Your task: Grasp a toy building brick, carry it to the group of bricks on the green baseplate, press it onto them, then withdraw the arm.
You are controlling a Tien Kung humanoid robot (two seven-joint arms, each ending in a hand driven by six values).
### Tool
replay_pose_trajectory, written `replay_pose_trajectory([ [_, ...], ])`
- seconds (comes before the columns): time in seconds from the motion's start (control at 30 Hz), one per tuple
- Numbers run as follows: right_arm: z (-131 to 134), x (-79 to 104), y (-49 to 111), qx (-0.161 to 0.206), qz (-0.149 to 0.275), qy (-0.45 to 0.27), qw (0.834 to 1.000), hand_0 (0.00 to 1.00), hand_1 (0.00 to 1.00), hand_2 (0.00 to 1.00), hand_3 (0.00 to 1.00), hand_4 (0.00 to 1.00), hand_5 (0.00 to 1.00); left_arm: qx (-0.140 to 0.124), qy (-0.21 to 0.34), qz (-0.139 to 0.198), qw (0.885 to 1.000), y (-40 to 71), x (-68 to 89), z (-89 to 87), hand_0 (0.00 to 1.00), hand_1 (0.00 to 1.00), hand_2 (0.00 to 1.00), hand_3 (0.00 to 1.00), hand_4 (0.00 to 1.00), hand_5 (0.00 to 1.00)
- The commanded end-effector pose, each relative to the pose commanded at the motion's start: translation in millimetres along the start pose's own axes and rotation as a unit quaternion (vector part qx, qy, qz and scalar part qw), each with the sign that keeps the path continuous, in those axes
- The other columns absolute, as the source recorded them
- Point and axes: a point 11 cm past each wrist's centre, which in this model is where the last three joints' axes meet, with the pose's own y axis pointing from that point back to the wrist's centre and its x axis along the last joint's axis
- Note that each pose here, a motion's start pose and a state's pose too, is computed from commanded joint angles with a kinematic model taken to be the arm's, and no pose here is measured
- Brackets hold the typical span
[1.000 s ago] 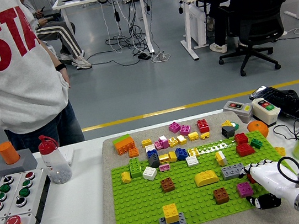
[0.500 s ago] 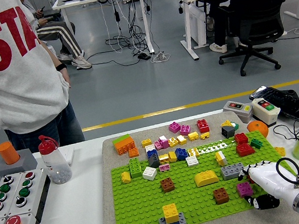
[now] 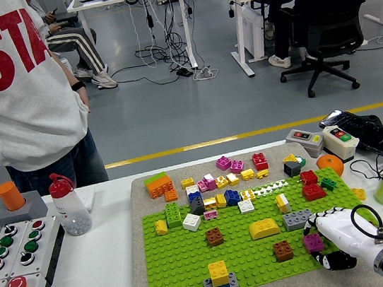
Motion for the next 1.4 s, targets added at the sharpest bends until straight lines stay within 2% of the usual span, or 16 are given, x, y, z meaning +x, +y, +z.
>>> replay_pose_trajectory([
  [0.5,0,-4.3,0.2,0.001,0.000,0.007,1.000,0.801,0.787,0.819,0.649,0.610,0.208,0.003,-0.001,-0.001,1.000,-0.4,-0.9,-3.4,0.657,0.688,0.677,0.581,0.292,0.998],
  [0.53,0,-4.1,0.1,0.002,0.001,0.007,1.000,0.739,0.771,0.796,0.591,0.569,0.178,0.003,-0.001,-0.001,1.000,-0.4,-1.0,-3.4,0.657,0.688,0.677,0.581,0.291,0.998],
  [0.9,-3,1.8,0.4,0.012,0.020,0.004,1.000,0.727,0.762,0.785,0.578,0.556,0.186,0.000,0.000,-0.001,1.000,-0.1,-0.7,-1.0,0.657,0.688,0.676,0.581,0.291,0.998],
  [0.93,-3,3.4,0.7,0.013,0.023,0.002,1.000,0.717,0.755,0.774,0.570,0.528,0.162,0.000,0.000,-0.001,1.000,-0.1,-0.7,-0.6,0.657,0.688,0.677,0.581,0.291,0.998],
  [1.07,-4,9.2,1.9,0.017,0.033,-0.004,0.999,0.717,0.755,0.774,0.570,0.528,0.162,-0.001,0.000,-0.001,1.000,0.0,-0.3,0.3,0.657,0.688,0.677,0.581,0.291,0.998],
  [1.27,-13,30.4,7.4,0.031,0.061,-0.031,0.997,0.702,0.748,0.771,0.567,0.509,0.161,-0.002,0.000,0.000,1.000,0.2,0.3,1.8,0.657,0.687,0.676,0.581,0.291,0.998],
  [1.4,-28,47.1,12.7,0.048,0.075,-0.066,0.994,0.687,0.742,0.769,0.568,0.516,0.162,-0.003,0.001,0.000,1.000,0.2,0.6,2.1,0.657,0.687,0.676,0.581,0.291,0.998],
])
